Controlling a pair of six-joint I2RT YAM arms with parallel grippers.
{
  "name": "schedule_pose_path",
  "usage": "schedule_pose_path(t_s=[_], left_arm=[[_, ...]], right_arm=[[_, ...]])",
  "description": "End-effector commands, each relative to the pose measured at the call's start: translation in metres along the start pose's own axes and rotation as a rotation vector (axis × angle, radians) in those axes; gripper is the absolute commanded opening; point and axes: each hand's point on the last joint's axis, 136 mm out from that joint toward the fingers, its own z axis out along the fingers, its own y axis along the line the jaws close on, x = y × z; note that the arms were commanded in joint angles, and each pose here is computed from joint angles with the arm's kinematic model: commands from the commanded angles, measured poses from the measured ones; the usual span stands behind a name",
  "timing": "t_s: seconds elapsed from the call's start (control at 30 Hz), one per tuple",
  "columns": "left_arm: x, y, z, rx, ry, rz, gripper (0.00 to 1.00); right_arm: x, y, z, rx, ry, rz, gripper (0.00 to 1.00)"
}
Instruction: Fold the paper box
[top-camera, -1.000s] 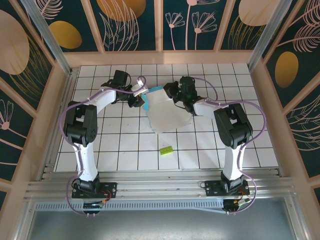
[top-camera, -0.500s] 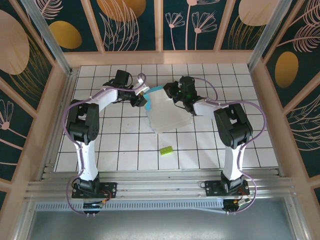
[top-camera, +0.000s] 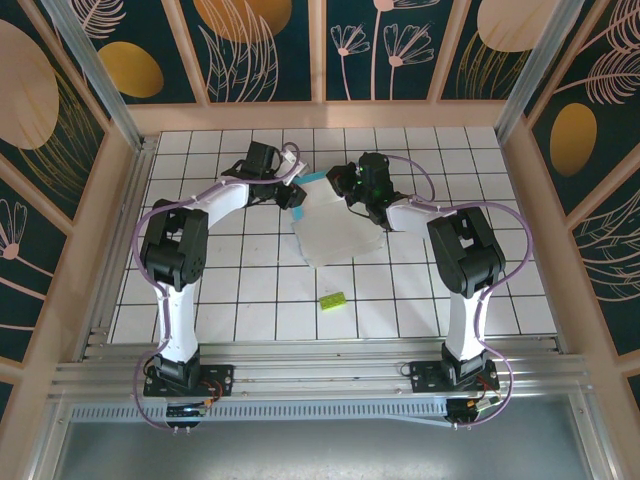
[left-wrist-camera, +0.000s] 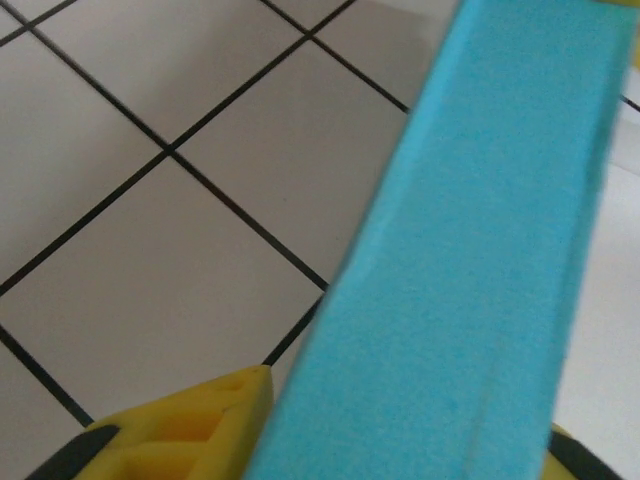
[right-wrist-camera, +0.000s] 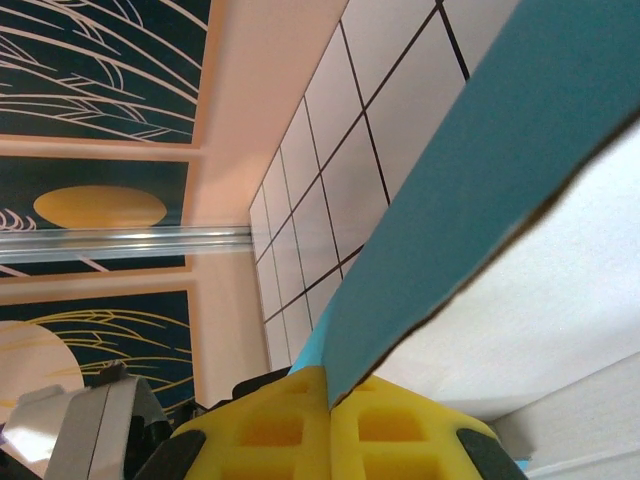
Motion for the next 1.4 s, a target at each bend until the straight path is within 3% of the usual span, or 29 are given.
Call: schedule_pose_path(t_s=[0.0,0.2,0.4,0.6,0.93,1.13,1.37], left_arm=[[0.006,0.015,0.010,-0.098,0.012,-0.121,0.28],[0.016,0.022,0.012,-0.187,0.023,-0.163,0.18],[0.021,0.025,0.008,-0.261,0.053,-0.138,0.16],[0.017,0.011,-0.006,-0.245,0.040,-0.157,0.26],[0.021,-0.012,-0.015,-0.198,-0.031,-0.323,0.37],[0.014,-0.040,-0.018,-0.044,-0.076,-0.290,0.47],[0.014,-0.047,-0.025,-0.021,-0.082,-0.206,0.51]], right_arm=[[0.016,-0.016,0.004,0.044,0.035,-0.010,0.07],[0.019,-0.016,0.005,0.039,0.042,-0.007,0.07],[0.022,-0.013,0.004,0.038,0.042,-0.008,0.07],[0.021,-0.013,0.004,0.042,0.033,-0.009,0.07],[0.020,-0.013,0.007,0.044,0.034,-0.013,0.07],[0.020,-0.013,0.006,0.044,0.034,-0.015,0.07],[0.020,-0.015,0.006,0.049,0.033,-0.020,0.07]])
